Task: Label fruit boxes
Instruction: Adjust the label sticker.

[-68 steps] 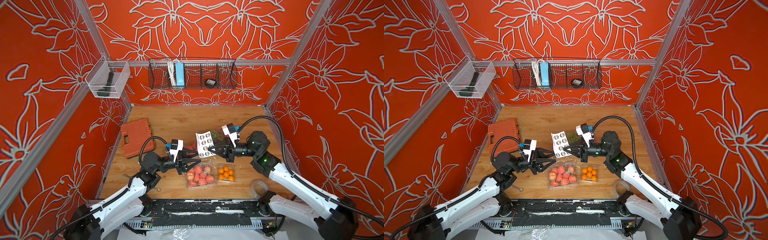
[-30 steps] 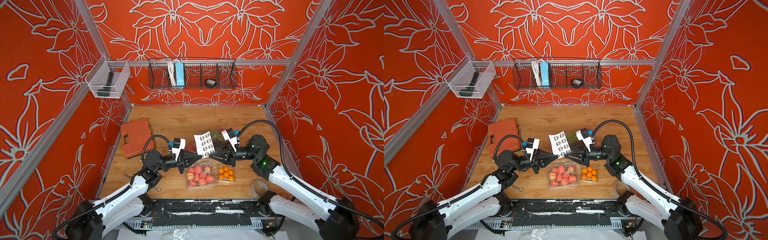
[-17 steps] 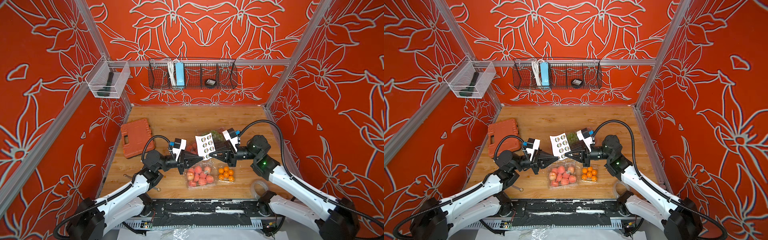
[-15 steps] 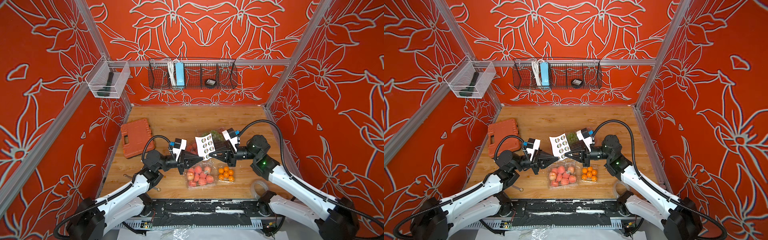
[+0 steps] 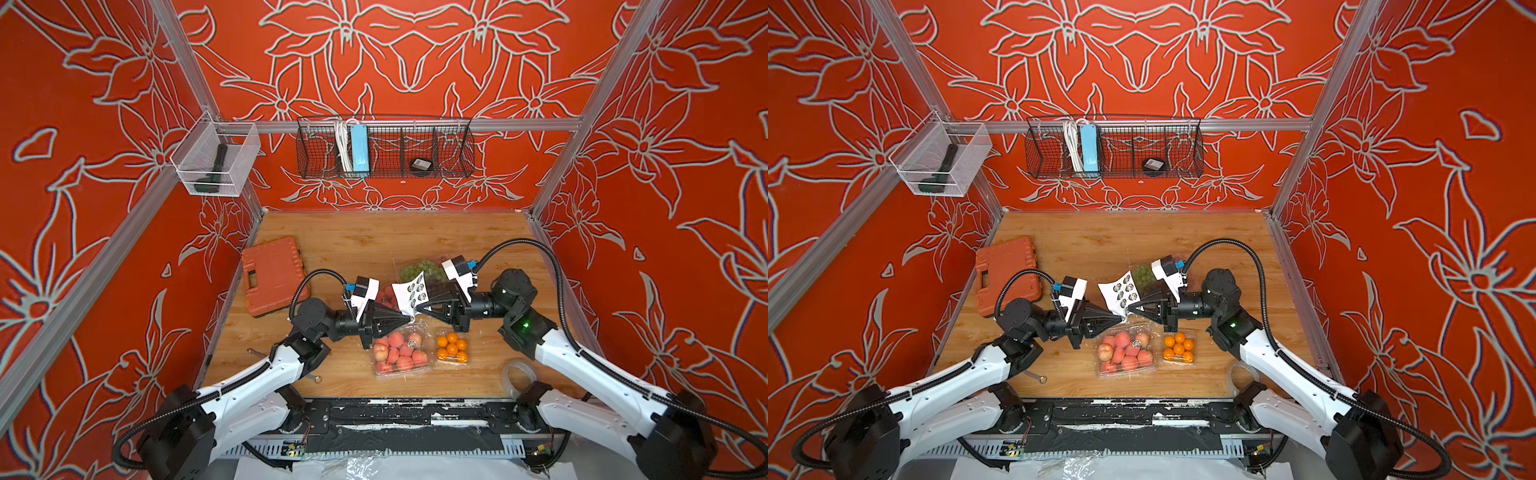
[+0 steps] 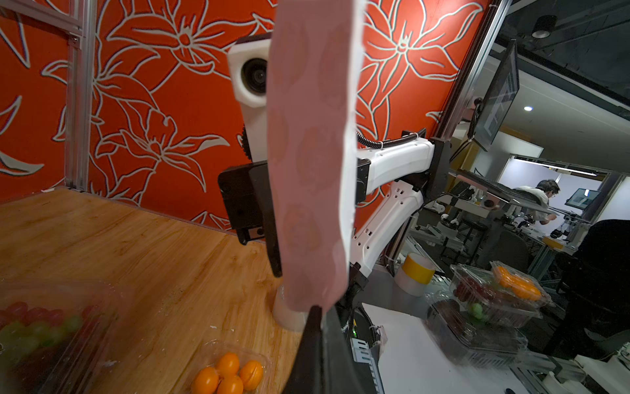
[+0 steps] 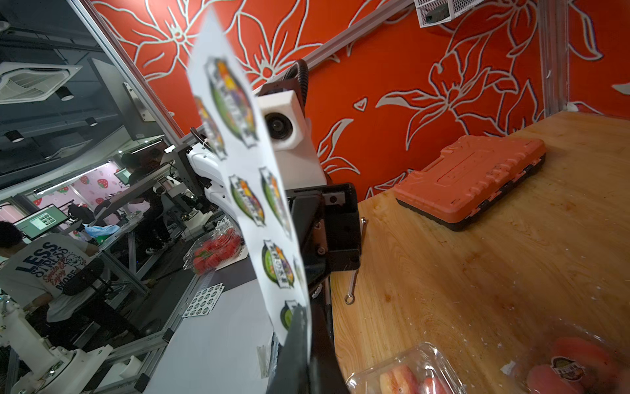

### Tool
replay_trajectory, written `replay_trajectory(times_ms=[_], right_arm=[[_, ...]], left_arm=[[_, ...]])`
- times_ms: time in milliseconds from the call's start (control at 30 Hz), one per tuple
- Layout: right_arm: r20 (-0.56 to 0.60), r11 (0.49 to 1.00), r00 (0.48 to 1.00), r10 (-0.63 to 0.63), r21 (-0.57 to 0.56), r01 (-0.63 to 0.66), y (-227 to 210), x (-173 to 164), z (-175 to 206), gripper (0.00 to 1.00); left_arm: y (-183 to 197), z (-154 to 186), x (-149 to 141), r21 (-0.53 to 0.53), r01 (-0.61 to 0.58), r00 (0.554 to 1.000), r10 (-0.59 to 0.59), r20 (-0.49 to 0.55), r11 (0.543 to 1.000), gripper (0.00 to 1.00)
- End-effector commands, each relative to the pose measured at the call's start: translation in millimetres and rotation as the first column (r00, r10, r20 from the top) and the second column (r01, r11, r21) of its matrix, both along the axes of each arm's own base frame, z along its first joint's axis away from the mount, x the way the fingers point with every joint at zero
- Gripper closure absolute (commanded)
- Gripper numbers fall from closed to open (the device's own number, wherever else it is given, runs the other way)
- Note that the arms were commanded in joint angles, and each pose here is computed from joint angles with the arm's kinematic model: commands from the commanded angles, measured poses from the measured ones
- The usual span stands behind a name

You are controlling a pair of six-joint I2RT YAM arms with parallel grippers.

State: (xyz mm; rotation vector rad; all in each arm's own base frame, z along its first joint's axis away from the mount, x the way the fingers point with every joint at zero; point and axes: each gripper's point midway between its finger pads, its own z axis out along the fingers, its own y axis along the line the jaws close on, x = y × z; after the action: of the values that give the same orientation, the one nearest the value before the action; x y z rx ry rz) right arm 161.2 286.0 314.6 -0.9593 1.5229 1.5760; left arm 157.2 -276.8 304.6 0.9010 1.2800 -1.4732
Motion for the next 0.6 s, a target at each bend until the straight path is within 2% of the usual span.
replay_trajectory(times_ms=[0,167,367,467,567], right_arm=[[0.039,1.0,0.999,-0.008,0.019,0.007,2.6,1.7,9.6,1.0],[0.008,1.0,1.0,-0.001,0.002,0.001,7.8,5.8,2.4,1.0],[0.028,1.0,0.999,0.025,0.01,-0.025,4.2,-4.2,4.8,1.0],[0.039,1.0,0.999,0.026,0.01,-0.027,1.7,-8.2,3.3,0.86],[0.045,1.0,0.999,0.018,0.008,-0.018,0.8,-8.3,3.1,0.84]], left_arm=[[-0.9,13.4,-3.3,-0.029,0.009,0.999,-0.008,0.044,1.0,1.0],[-6.2,6.1,0.7,-0.009,0.011,1.0,-0.011,0.025,1.0,1.0],[-5.0,2.9,5.8,0.0,-0.027,0.999,0.027,0.02,1.0,1.0],[-0.2,11.4,1.2,-0.021,-0.036,0.998,0.037,0.047,0.999,1.0],[0.1,12.1,1.5,-0.021,-0.04,0.998,0.041,0.048,0.999,1.0]])
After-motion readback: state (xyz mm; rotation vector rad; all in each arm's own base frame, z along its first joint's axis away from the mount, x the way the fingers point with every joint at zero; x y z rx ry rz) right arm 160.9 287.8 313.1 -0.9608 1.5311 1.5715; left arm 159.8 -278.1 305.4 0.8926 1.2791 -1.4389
